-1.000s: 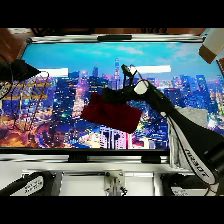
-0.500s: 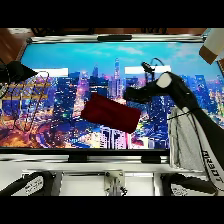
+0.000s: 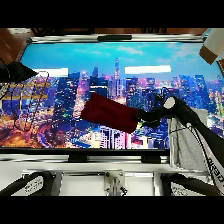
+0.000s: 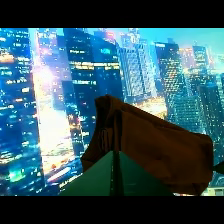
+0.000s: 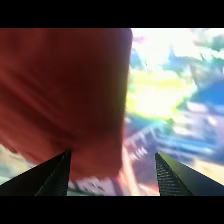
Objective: Fold the shirts.
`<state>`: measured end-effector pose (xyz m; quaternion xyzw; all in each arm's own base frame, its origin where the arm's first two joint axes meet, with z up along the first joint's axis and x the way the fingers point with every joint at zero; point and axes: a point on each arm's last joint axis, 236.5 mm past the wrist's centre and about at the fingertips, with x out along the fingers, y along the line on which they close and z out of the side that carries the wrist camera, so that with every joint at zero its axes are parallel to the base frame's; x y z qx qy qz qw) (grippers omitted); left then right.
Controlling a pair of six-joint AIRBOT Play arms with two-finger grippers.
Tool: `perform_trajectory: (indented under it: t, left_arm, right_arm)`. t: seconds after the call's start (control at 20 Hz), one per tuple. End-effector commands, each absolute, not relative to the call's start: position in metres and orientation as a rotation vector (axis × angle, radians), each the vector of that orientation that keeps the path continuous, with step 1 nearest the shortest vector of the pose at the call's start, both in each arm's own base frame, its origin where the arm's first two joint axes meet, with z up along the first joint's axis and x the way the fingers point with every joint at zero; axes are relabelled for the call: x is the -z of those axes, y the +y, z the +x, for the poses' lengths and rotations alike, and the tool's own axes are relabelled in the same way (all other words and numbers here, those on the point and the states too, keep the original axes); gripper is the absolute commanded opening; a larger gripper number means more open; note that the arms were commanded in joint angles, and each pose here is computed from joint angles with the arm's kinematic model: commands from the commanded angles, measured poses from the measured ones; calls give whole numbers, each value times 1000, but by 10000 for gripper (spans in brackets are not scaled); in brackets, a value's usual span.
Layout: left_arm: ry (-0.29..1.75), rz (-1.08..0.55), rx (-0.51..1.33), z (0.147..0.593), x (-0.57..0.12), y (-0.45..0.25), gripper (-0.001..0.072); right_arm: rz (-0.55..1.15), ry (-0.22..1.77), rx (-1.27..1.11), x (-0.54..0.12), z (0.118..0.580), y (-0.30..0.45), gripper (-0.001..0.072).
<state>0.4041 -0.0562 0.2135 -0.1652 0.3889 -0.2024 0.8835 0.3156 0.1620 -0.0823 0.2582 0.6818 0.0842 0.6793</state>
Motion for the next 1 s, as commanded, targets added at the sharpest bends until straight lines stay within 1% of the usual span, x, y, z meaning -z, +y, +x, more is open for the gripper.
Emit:
perform_trajectory:
  t: [0.0,0.1,0.15,0.2,0.25,0.3,0.4,0.5,0.55,0.65,0.75,0.85,0.95]
  left_arm:
    - [812,-354,416,404,-213,-56,32]
    - [812,-355,416,404,-213,-56,32]
    - [812,-355,416,404,-213,-56,32]
    - [812,-354,416,404,-213,-56,32]
    - [812,-354,416,404,-213,-56,32]
    - [813,-355,416,404,-213,-56,32]
    - [812,-354,416,404,-213,-56,32]
    - [812,-353,416,405,-213,-56,32]
    - [812,-354,416,405,-213,-56,32]
    - [812,-354,417,404,-213,-56,32]
    - [812,-354,417,404,-213,-56,31]
    - [812,-354,418,404,-213,-56,32]
    - [812,-354,418,404,-213,-56,32]
  right_arm:
    - [668,1454,-187,95,330,182,625]
    - [736,1474,-202,102,331,195,622]
    - [762,1476,-227,104,332,202,591]
    - [771,1456,-274,101,335,209,382]
    - [762,1424,-323,96,341,214,88]
    - [738,1388,-383,86,348,217,72]
    - [675,1342,-513,51,362,217,72]
    - [651,1240,-573,-10,389,200,72]
    - [666,1170,-573,-47,404,186,72]
    - [739,1015,-518,-127,430,151,71]
    - [740,893,-441,-188,437,107,71]
    - [680,874,-293,-204,430,54,71]
    - [624,899,-148,-199,418,3,71]
